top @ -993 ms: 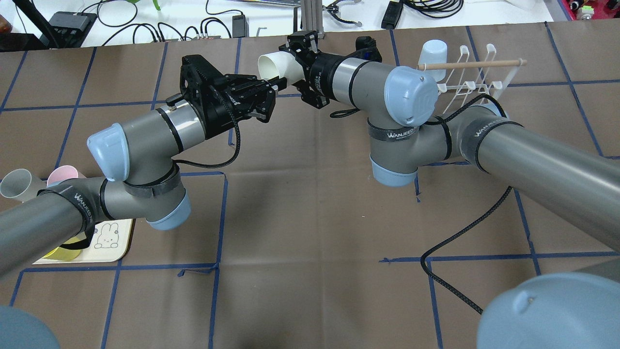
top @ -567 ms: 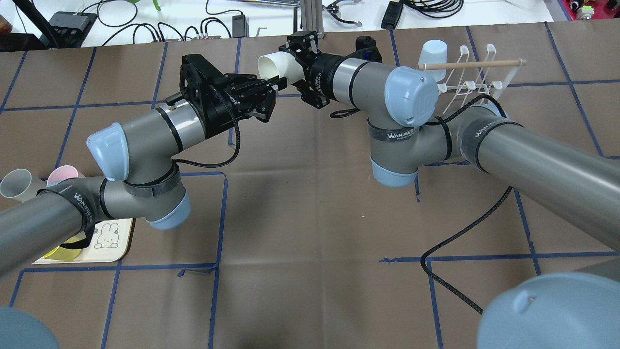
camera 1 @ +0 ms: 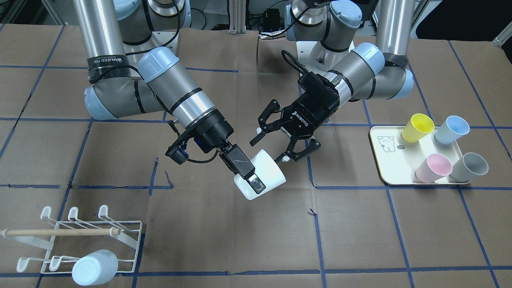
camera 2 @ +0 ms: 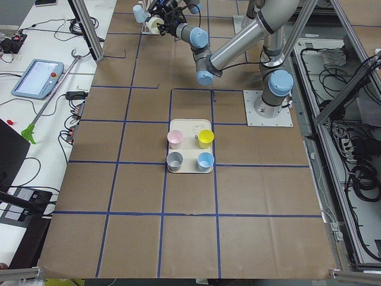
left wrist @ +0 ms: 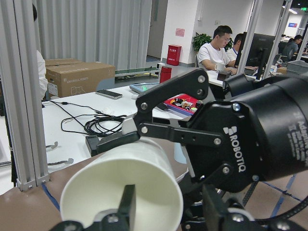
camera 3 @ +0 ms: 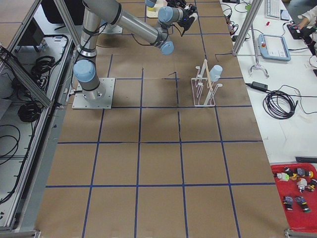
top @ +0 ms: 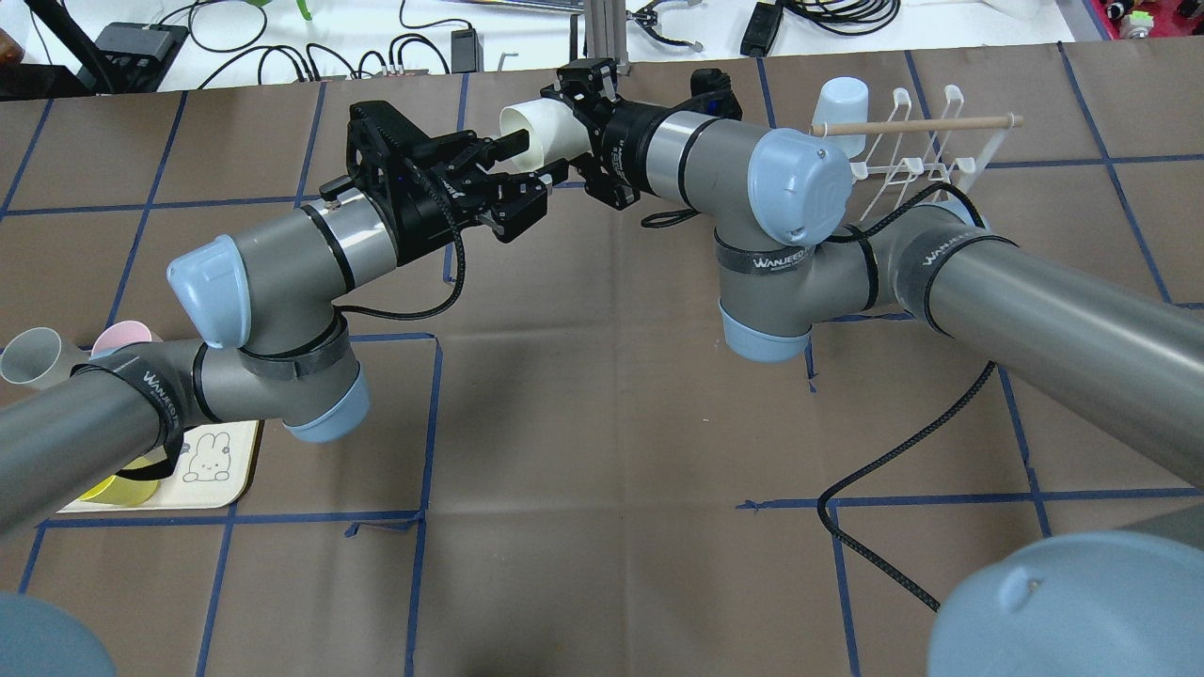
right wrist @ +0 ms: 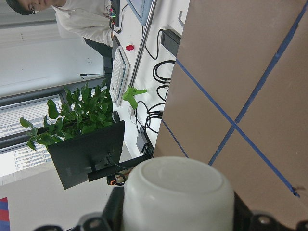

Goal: Transfer IKEA cup to right arm and place on rack

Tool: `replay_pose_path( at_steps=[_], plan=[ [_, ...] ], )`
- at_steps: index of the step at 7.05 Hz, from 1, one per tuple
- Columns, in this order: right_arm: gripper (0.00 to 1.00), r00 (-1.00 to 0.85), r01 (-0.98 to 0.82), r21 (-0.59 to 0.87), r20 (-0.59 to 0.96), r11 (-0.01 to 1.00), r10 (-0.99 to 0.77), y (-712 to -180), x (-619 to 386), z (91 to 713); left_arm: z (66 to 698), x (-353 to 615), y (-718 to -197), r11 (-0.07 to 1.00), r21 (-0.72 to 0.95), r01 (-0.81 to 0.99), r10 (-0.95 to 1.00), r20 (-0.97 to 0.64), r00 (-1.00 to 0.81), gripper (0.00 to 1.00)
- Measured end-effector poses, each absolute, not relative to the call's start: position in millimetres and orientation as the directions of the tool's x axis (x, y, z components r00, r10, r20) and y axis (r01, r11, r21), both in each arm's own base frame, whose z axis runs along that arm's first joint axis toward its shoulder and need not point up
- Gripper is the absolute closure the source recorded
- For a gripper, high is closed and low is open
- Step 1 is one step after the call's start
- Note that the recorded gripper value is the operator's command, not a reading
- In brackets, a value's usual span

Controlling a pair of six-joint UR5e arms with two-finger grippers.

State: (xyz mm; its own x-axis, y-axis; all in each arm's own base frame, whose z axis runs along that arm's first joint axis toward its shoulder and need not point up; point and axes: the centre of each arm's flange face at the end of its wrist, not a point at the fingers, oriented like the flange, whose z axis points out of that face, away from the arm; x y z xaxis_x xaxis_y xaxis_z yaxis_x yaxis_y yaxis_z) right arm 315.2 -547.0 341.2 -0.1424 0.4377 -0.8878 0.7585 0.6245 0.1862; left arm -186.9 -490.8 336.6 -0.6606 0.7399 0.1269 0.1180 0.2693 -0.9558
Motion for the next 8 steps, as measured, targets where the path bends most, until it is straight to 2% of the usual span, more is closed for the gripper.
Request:
replay_pose_path(
  at_steps=[3, 6, 8],
  plan=[
    [0.63, -0.142, 0.759, 0.184, -0.89, 0.625, 0.434, -547, 315, 344, 342, -163, -491, 0.274, -0.958, 0.083, 0.705, 0.142, -0.694, 0.01],
    [0.66, -0.147, 0.785, 0.143, -0.902, 0.603, 0.406, -562, 285, 351, 358, -81, -476, 0.246, -0.969, 0.019, 0.648, 0.15, -0.747, 0.01],
    [0.66, -0.289, 0.801, -0.08, -0.92, 0.594, 0.265, -581, 223, 374, 363, -54, -479, 0.249, -0.968, 0.0, 0.611, 0.157, -0.776, 0.01]
  ],
)
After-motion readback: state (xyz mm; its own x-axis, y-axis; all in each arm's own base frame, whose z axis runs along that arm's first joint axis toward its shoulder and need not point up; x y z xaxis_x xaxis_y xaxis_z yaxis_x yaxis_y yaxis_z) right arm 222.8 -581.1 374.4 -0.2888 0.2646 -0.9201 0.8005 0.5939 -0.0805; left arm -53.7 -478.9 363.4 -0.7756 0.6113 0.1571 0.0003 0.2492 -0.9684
